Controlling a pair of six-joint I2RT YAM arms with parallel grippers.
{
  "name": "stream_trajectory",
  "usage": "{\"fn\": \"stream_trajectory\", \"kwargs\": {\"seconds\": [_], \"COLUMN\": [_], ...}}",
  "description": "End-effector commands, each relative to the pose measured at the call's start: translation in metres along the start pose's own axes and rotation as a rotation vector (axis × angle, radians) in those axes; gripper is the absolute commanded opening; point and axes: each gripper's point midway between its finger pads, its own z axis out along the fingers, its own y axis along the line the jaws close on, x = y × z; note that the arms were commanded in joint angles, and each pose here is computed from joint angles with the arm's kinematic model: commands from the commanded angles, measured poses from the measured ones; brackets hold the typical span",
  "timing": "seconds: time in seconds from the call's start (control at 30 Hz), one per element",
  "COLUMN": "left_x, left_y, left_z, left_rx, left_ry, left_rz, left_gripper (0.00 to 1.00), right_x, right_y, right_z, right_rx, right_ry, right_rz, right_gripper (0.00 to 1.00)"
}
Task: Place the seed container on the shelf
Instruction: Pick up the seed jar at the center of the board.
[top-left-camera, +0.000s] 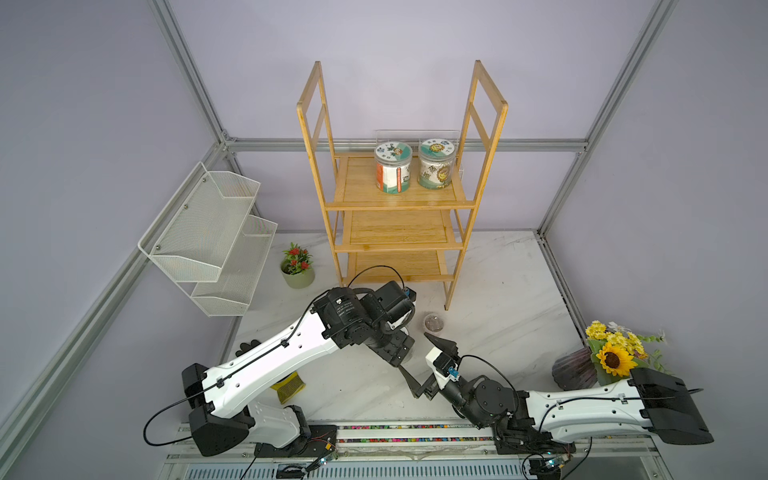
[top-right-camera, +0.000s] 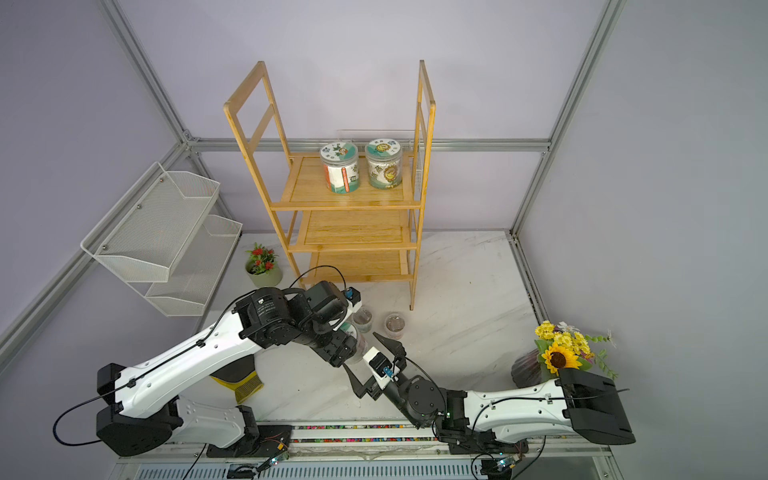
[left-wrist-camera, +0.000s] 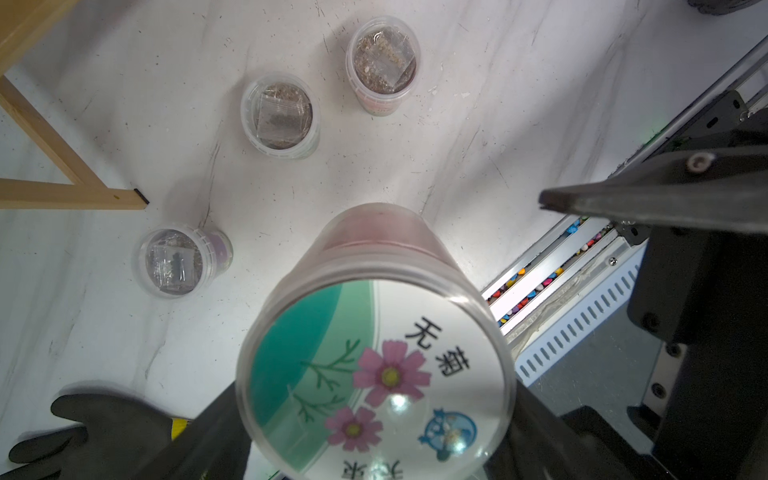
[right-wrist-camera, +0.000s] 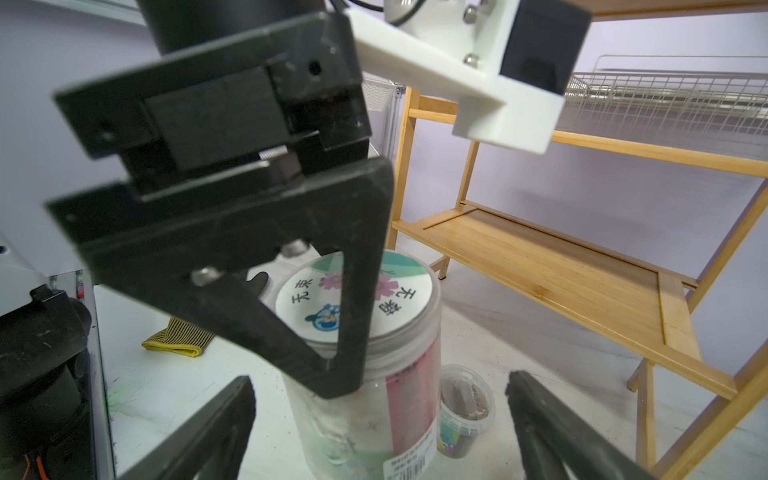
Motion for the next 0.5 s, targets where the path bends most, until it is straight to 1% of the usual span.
{"fn": "stream_trajectory", "kwargs": {"seconds": [0.0,0.47], "left_x": [-0.021,-0.021], "left_y": [-0.007,-0.017], "left_z": [-0.016,-0.012], "left_rx": [0.046,0.095], "left_ry": [-0.09,-0.077], "left_rz": [0.0,0.008], "left_gripper": [0.61,0.62], "right_x": [-0.012,-0.013], "right_y": [0.003,0.005], "right_z": [0.005,0.022], "right_rx": [-0.027,-0.047], "right_ry": [-0.04,-0.067], "right_rz": [0.036,0.034], "right_gripper": [0.97,0.97]}}
